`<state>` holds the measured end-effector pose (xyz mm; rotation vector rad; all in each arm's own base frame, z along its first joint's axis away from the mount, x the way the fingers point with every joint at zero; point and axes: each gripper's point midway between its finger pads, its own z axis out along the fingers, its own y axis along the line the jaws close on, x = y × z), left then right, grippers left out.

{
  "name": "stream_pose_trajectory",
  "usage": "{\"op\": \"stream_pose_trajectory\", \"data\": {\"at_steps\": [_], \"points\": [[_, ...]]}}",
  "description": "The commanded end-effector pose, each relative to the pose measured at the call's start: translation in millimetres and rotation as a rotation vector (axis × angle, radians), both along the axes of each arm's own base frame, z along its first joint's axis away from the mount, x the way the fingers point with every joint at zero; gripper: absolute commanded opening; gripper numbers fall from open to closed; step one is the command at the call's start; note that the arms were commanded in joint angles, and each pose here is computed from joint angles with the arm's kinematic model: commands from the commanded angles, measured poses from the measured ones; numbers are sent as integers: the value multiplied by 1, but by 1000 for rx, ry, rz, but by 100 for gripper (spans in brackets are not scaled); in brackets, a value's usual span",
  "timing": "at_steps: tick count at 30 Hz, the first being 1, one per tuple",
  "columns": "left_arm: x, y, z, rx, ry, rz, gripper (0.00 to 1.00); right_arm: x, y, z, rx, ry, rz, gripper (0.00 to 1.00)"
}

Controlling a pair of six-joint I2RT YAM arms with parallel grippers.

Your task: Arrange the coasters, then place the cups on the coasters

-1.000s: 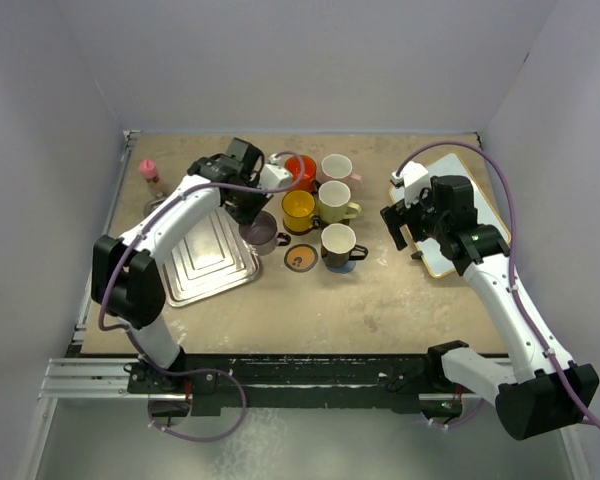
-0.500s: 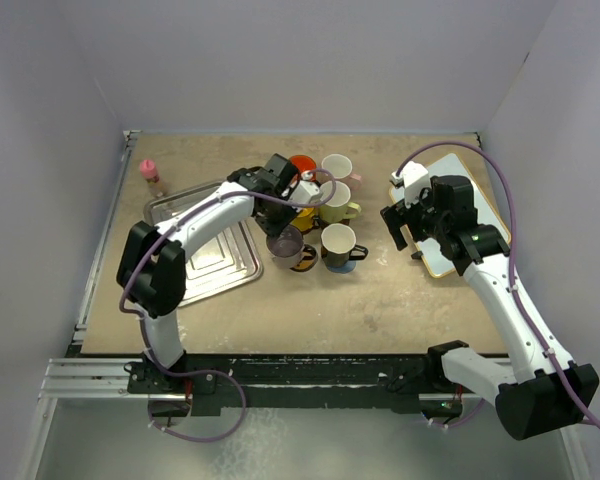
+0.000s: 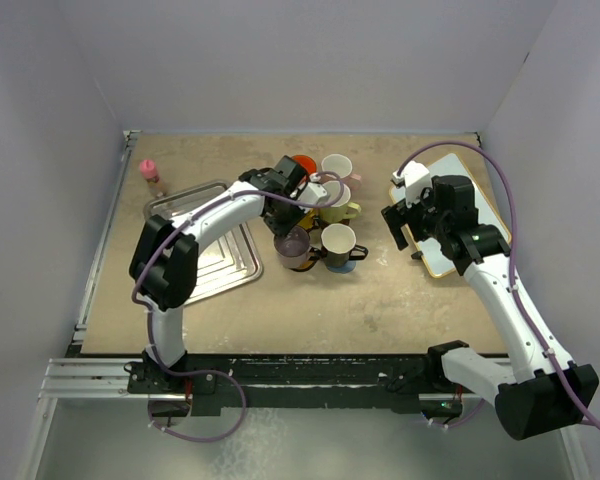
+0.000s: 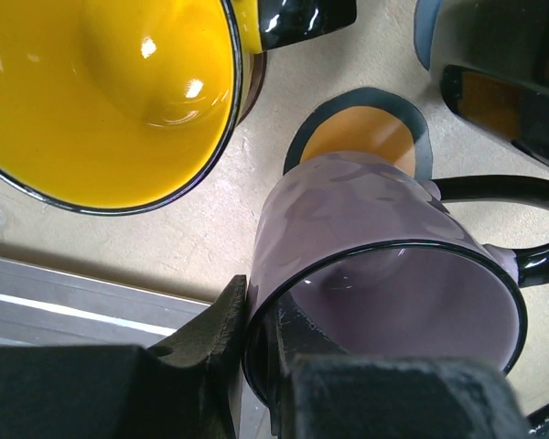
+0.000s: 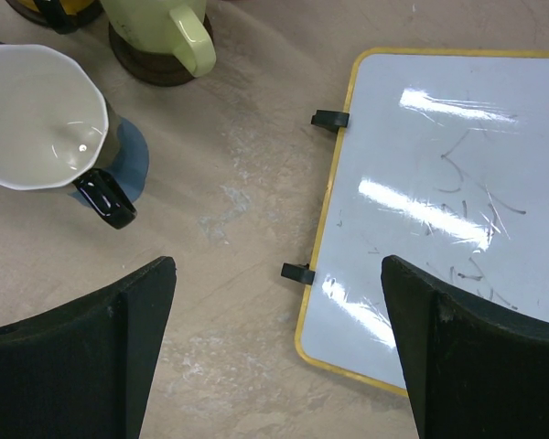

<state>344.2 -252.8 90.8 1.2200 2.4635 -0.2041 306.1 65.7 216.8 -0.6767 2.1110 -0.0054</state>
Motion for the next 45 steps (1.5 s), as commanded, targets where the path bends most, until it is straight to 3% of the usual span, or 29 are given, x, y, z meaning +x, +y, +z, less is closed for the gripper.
{"op": "stream_pose_trajectory", "data": {"at_steps": [1, 29, 45], "points": [[15, -22, 27, -81, -76, -62, 3, 4, -3, 6, -11, -25, -8, 95], [18, -40, 14, -71, -63, -241, 3, 6, -6, 5, -23, -26, -16, 95], [19, -43, 4, -51, -33, -261, 3, 7, -7, 4, -29, -23, -18, 95]]}}
